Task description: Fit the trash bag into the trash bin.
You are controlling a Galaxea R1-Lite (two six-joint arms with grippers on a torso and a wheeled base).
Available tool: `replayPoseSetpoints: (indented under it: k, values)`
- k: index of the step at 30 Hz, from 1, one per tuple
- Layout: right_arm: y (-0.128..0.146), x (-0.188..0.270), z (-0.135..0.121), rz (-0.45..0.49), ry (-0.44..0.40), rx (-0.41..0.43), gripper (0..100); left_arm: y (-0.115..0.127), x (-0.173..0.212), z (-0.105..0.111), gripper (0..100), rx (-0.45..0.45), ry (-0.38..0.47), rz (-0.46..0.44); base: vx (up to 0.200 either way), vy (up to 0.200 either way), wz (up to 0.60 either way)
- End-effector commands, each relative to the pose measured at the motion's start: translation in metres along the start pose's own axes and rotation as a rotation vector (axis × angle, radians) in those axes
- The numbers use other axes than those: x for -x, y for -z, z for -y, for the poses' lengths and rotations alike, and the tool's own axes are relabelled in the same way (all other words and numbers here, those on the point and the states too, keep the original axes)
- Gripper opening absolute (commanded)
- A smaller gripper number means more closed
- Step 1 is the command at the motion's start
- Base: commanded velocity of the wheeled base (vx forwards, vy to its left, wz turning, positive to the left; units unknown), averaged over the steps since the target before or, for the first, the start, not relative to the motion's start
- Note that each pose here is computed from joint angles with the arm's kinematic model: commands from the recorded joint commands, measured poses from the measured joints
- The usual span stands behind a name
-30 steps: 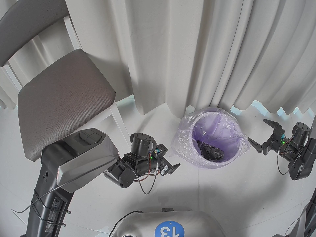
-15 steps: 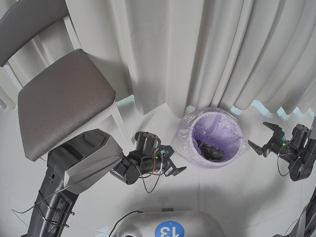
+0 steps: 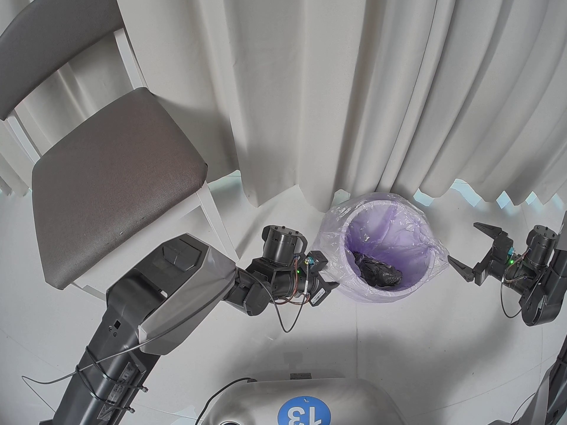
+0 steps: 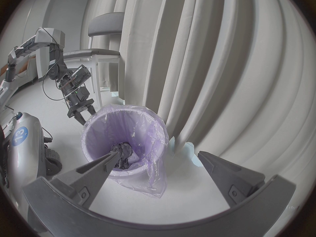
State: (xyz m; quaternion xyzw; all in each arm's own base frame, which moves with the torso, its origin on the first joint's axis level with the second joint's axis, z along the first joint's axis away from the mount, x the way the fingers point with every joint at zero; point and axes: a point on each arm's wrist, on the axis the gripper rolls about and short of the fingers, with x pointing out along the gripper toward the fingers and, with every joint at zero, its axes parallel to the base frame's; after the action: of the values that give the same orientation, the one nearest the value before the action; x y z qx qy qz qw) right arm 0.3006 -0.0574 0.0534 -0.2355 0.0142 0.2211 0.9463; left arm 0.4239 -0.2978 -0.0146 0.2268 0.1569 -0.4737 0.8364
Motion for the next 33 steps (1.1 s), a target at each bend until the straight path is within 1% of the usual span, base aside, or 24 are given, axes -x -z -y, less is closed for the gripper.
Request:
replayPoseSetpoints:
  k: [1,6,9,11,13,14,17,21,25,28,32,33]
  values:
    - [0.002,0.001,0.001,0.011,-0.004,0.003,100,0.004,-0.007,-0.001,0,0.004,-0.004,-0.006,0.0,0.0,0.0]
    - [0.004,-0.004,0.002,0.018,-0.014,-0.002,100,0.009,-0.019,-0.011,0,0.016,-0.033,-0.039,0.0,0.0,0.0]
    - [0.003,-0.01,0.005,0.034,-0.006,0.01,100,0.012,-0.028,-0.015,0,0.031,-0.041,-0.051,0.0,0.0,0.0]
    - [0.002,-0.013,0.008,0.047,-0.002,0.012,100,0.028,-0.033,-0.014,0,0.06,-0.026,-0.103,0.0,0.0,0.0]
    - [0.0,-0.017,0.011,0.063,0.002,0.002,100,0.037,-0.034,-0.013,0,0.073,-0.012,-0.14,0.0,0.0,0.0]
    - [0.0,-0.017,0.011,0.063,0.002,0.002,100,0.037,-0.034,-0.013,0,0.073,-0.012,-0.14,0.0,0.0,0.0]
    - [-0.005,-0.026,0.014,0.089,-0.002,-0.015,100,0.045,-0.031,-0.017,0,0.114,-0.002,-0.191,0.0,0.0,0.0]
    - [0.003,-0.034,0.013,0.084,-0.013,-0.02,100,0.049,-0.029,-0.023,0,0.127,-0.012,-0.19,0.0,0.0,0.0]
    - [0.013,-0.038,0.008,0.062,-0.029,-0.034,100,0.05,-0.029,-0.026,0,0.13,-0.013,-0.167,0.0,0.0,0.0]
    - [0.02,-0.04,0.005,0.047,-0.036,-0.043,100,0.051,-0.031,-0.027,0,0.126,-0.013,-0.136,0.0,0.0,0.0]
    - [0.025,-0.042,0.004,0.037,-0.04,-0.047,100,0.052,-0.035,-0.026,0,0.146,-0.02,-0.086,0.0,0.0,0.0]
    - [0.025,-0.042,0.004,0.037,-0.04,-0.047,100,0.052,-0.035,-0.026,0,0.146,-0.02,-0.086,0.0,0.0,0.0]
